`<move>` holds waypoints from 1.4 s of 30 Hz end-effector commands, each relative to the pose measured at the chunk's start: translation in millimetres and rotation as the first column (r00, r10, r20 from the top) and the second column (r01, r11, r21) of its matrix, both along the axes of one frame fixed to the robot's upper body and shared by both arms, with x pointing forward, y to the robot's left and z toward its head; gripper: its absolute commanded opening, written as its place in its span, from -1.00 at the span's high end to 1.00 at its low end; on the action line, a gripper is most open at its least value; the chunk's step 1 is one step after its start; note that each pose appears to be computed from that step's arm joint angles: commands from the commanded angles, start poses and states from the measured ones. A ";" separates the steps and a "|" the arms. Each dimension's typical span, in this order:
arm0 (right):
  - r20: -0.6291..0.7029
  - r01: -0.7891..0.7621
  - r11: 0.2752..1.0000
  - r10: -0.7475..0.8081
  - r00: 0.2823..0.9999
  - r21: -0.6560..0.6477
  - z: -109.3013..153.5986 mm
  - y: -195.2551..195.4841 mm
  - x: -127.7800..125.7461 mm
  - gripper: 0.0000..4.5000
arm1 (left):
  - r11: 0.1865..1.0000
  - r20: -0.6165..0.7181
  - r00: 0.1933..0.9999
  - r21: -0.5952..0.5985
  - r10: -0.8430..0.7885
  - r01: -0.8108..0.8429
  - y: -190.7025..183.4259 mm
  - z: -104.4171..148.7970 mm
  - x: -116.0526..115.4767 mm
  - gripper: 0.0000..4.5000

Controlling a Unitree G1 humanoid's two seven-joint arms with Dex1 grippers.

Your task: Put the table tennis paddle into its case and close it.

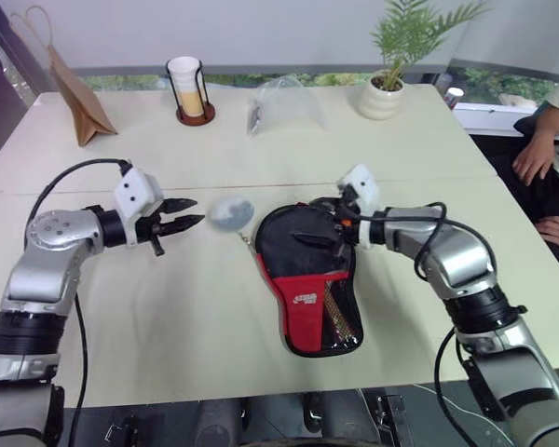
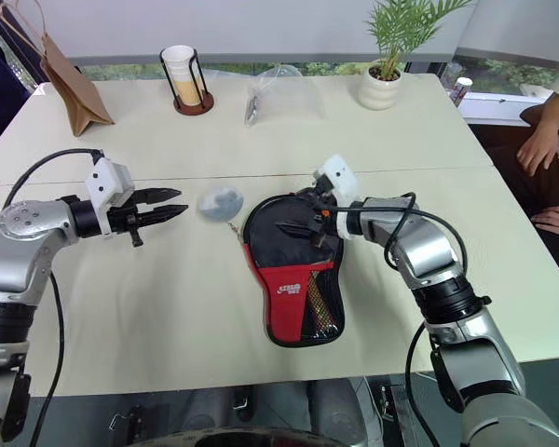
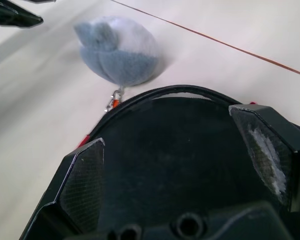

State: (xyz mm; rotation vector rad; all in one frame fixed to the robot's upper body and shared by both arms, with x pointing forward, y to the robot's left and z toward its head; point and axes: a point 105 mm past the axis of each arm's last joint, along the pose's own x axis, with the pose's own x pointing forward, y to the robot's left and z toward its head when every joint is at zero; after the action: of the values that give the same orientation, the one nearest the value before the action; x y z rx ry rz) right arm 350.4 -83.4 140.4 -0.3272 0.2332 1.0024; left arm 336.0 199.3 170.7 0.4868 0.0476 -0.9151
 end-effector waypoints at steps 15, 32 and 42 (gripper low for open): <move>-0.096 -0.016 0.996 0.007 0.995 -0.089 -64.5 6.8 -1.4 -1.00 | 0.986 0.001 0.992 0.104 -0.129 0.128 -7.5 0.7 17.7 -0.90; -0.104 -0.032 0.993 0.020 0.994 -0.111 -68.7 8.8 -5.7 -1.00 | 0.967 0.033 0.990 0.219 -0.140 0.129 -40.4 -32.4 55.8 -0.98; -0.100 -0.033 0.994 0.023 0.995 -0.106 -67.4 13.0 -9.9 -1.00 | 0.962 0.022 0.991 0.246 -0.130 0.121 -52.1 -33.1 74.3 0.09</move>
State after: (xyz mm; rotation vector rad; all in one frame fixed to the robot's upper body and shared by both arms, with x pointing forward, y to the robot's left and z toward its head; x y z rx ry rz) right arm 350.4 -73.5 97.5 -0.3745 0.2809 1.0144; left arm 405.0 147.2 124.8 0.7107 0.1297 -1.0504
